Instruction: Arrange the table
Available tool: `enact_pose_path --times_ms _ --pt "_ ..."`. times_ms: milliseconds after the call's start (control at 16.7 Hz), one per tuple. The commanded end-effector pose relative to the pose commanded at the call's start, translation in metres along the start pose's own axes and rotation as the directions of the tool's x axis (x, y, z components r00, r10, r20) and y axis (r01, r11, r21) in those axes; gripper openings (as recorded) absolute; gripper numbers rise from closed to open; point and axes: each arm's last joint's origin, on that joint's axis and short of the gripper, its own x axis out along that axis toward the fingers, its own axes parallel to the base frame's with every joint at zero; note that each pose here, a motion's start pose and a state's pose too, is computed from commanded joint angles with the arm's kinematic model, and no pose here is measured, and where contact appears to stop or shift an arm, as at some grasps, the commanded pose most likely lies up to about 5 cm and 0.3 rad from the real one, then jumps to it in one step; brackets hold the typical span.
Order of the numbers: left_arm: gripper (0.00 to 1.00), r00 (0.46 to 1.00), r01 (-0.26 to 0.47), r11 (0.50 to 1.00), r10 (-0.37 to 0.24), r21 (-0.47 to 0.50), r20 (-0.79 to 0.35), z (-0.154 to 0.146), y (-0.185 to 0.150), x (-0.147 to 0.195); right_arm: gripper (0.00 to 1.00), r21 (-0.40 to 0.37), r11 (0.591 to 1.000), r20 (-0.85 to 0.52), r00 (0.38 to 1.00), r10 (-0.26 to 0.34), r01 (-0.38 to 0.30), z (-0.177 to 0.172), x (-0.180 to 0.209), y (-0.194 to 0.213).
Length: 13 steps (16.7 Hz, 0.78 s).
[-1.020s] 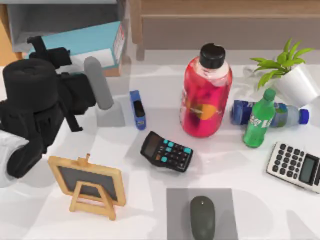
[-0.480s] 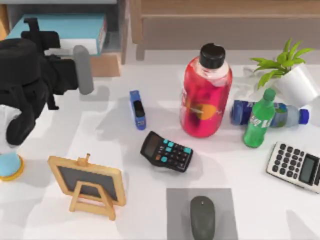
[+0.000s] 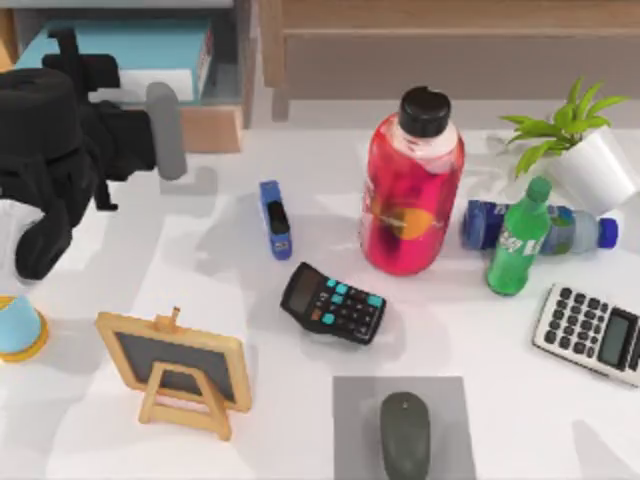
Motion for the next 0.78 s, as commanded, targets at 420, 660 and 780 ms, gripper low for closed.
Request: enact_pose_path --times_ms 420,660,780 --pt "0.00 1.000 0.006 1.000 -0.006 0.000 0.004 0.001 0.000 0.023 1.00 0.000 1.000 0.000 1.000 0.000 0.000 0.000 0.000 0.000" --pt "0.23 1.000 0.006 1.000 -0.006 0.000 0.004 0.001 0.000 0.023 1.00 0.000 1.000 0.000 1.000 0.000 0.000 0.000 0.000 0.000" --pt "0.38 1.000 0.006 1.000 -0.006 0.000 0.004 0.001 0.000 0.023 1.00 0.000 1.000 0.000 1.000 0.000 0.000 0.000 0.000 0.000"
